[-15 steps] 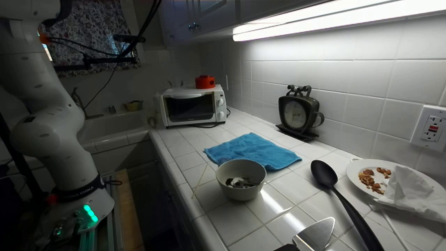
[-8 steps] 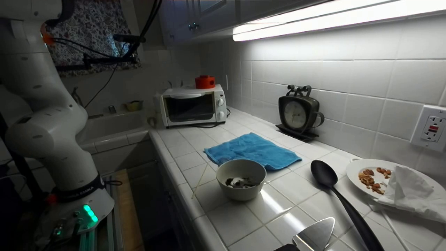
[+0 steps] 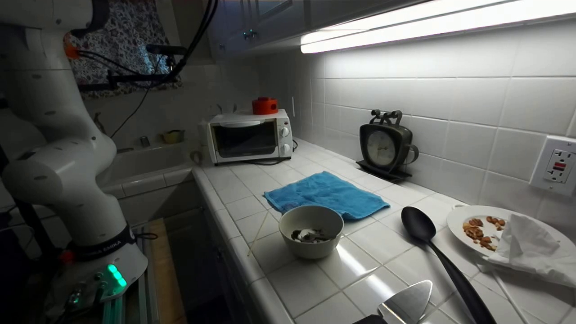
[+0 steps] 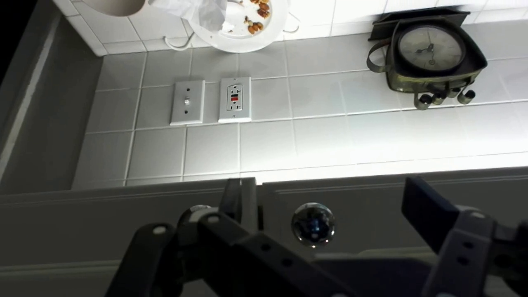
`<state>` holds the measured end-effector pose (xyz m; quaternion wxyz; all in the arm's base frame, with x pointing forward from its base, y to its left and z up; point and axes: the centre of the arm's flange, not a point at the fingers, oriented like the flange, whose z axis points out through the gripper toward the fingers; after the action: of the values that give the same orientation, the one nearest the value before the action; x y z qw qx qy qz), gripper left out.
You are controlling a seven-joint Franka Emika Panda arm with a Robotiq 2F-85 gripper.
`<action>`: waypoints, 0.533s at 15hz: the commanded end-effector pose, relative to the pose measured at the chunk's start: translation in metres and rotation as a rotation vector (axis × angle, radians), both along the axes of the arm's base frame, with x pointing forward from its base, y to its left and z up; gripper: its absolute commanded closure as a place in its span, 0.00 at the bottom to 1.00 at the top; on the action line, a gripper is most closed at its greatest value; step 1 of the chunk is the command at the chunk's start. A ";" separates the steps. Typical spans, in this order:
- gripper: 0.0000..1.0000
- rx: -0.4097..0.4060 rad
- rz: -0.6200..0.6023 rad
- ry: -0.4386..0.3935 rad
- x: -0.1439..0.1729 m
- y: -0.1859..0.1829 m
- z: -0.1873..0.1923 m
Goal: Open the left door of the upper cabinet on the right.
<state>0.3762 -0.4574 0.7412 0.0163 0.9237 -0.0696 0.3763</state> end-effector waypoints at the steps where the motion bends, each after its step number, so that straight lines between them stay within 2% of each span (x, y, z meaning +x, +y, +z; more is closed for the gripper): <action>1: 0.07 -0.018 0.045 -0.008 0.017 -0.018 0.016; 3: 0.13 -0.034 0.069 -0.001 0.025 -0.019 0.019; 4: 0.24 -0.039 0.076 -0.002 0.027 -0.019 0.021; 7: 0.28 -0.050 0.079 -0.014 0.034 -0.022 0.023; 8: 0.23 -0.051 0.077 -0.022 0.036 -0.023 0.024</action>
<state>0.4014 -0.4630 0.7512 0.0268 0.9250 -0.0361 0.3772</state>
